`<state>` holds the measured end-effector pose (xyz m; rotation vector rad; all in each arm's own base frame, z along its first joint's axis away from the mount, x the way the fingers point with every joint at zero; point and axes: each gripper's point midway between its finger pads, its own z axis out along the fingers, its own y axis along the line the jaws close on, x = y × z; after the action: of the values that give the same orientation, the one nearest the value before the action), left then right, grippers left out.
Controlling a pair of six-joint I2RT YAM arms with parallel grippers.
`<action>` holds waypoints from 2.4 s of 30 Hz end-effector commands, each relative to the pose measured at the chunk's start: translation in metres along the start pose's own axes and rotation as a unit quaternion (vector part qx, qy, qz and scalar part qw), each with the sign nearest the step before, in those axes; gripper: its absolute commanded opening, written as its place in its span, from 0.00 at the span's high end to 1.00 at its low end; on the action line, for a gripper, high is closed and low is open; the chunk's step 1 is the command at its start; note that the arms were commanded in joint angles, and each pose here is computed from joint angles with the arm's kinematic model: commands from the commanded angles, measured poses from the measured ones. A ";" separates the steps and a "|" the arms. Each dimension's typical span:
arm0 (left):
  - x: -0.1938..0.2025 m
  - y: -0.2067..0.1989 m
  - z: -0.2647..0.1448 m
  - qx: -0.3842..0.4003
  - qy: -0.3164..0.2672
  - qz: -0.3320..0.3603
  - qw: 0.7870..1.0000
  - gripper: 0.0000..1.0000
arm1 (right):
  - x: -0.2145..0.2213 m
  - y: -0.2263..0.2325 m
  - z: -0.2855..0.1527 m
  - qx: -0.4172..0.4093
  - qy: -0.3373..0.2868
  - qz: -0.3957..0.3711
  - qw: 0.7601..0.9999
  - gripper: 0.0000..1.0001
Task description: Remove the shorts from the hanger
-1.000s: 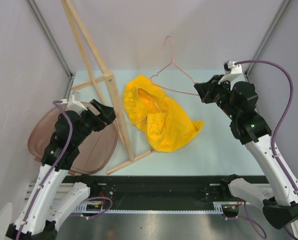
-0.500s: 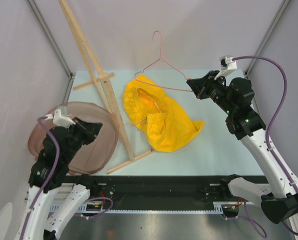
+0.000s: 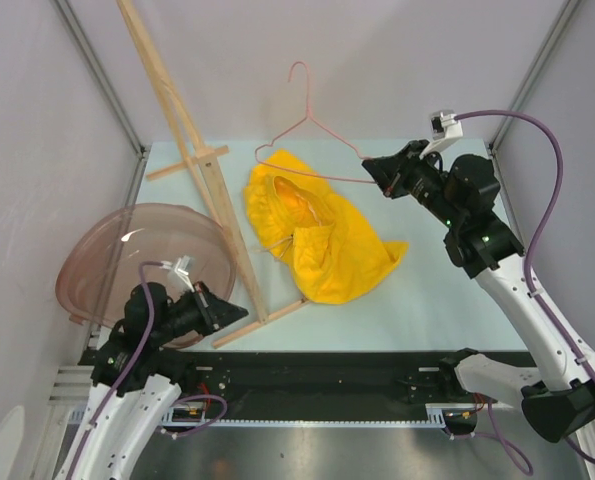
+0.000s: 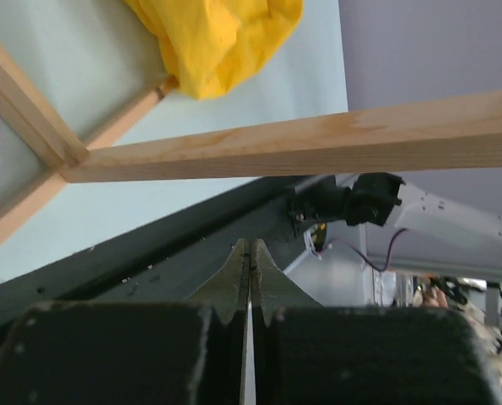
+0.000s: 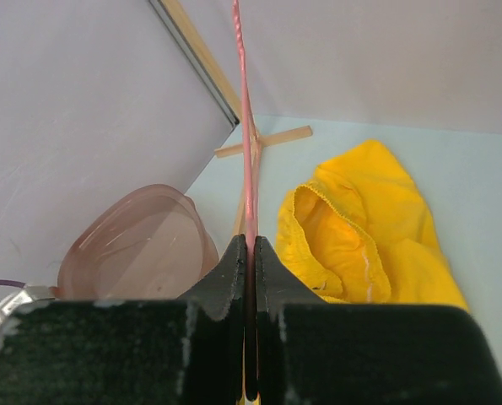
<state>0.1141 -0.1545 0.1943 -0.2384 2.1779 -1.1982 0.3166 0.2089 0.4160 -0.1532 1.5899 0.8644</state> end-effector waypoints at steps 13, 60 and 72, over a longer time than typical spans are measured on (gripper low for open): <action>-0.007 -0.037 0.036 0.123 0.060 -0.005 0.991 1.00 | -0.001 0.053 0.009 -0.076 -0.010 0.006 0.997 1.00; -0.011 -0.050 -0.066 0.036 -0.060 0.084 0.994 1.00 | -0.026 0.164 0.097 -0.292 -0.087 0.124 0.944 1.00; -0.045 -0.042 -0.111 -0.057 -0.172 0.137 0.974 0.47 | 0.000 0.178 0.104 -0.321 -0.042 0.140 0.936 1.00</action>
<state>0.0730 -0.1053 0.2791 -0.1531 1.9415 -0.9780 0.3180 0.3967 0.4632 -0.3040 1.3293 1.5054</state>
